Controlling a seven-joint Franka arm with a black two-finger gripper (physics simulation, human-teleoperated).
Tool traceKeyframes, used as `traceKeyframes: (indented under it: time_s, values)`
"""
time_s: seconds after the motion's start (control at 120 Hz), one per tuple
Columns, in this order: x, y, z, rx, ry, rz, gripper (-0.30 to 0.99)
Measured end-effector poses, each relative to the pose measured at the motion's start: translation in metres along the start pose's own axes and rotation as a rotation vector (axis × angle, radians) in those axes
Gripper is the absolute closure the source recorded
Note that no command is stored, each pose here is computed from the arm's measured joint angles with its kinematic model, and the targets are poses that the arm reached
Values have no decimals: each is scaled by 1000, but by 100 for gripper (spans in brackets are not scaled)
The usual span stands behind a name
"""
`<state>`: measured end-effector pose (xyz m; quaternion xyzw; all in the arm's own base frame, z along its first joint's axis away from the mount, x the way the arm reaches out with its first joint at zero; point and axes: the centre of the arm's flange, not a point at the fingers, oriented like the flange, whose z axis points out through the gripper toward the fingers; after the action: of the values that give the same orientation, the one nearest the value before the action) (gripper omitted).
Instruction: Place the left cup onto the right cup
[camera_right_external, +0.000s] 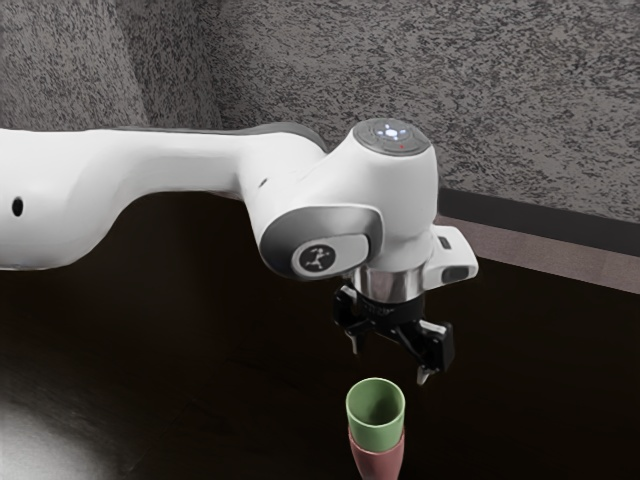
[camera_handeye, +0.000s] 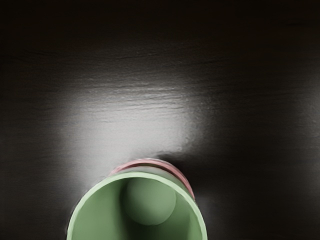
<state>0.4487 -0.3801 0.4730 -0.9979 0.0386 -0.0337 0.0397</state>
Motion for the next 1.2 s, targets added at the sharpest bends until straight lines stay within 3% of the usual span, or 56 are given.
traceKeyframes:
  time_s: [0.825, 1.2]
  values:
    - [73, -158, -29, 65, -52, 8, 0]
    - [81, -192, -57, 70, -55, 81, 0]
